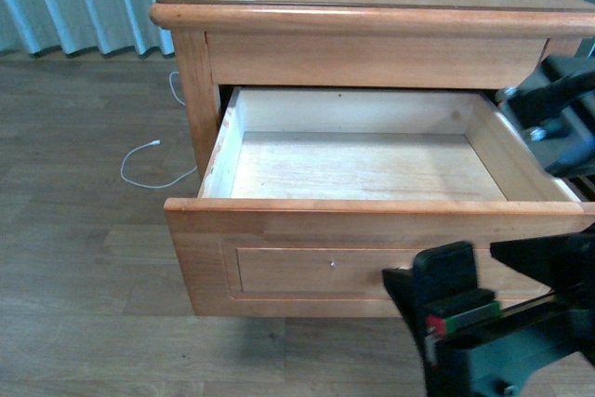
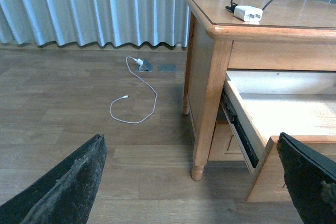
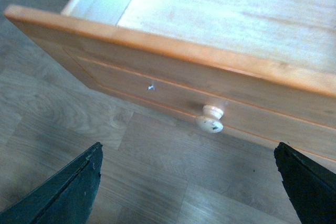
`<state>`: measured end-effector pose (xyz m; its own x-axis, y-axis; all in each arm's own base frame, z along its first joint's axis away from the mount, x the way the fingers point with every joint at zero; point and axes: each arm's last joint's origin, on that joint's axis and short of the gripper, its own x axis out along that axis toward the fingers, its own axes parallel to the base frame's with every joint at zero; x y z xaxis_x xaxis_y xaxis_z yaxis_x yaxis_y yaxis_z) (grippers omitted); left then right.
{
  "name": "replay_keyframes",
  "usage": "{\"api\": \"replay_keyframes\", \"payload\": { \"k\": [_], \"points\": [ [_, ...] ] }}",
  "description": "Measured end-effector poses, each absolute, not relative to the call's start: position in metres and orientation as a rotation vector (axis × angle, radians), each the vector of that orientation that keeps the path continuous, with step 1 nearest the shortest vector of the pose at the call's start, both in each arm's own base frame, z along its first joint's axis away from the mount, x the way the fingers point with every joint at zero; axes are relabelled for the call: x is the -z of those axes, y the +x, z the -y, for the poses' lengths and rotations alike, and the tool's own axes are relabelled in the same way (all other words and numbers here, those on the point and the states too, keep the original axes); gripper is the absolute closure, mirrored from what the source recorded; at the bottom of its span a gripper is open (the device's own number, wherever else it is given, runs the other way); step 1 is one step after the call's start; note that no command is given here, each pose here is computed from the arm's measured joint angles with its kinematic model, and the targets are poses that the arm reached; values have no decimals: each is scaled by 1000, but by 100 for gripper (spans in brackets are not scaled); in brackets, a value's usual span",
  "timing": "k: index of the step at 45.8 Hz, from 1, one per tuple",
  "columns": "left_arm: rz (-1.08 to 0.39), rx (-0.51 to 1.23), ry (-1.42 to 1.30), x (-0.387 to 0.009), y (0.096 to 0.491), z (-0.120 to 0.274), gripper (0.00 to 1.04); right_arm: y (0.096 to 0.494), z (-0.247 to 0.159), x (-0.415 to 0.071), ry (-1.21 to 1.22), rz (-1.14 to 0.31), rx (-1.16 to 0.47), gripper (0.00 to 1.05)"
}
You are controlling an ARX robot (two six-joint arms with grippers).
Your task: Put charger into drawer
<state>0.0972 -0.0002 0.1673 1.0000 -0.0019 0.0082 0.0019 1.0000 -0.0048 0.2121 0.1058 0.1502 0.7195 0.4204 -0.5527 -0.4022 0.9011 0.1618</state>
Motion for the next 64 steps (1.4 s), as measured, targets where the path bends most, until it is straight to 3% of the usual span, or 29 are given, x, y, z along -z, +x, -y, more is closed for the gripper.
{"api": "replay_keyframes", "payload": {
  "k": [29,44,56,61,64],
  "points": [
    [8,2,-4,-167,97,0,6,167,-16,-239,115,-326,-339,8],
    [8,2,-4,-167,97,0,6,129,27,-236,207,-286,-256,8],
    [8,2,-5,-167,97,0,6,128,31,-236,211,-281,-235,8],
    [8,2,-5,-167,97,0,6,127,28,-227,72,-106,-71,22],
    [8,1,-4,-167,97,0,6,123,23,-221,22,-6,6,38]
  ]
}}
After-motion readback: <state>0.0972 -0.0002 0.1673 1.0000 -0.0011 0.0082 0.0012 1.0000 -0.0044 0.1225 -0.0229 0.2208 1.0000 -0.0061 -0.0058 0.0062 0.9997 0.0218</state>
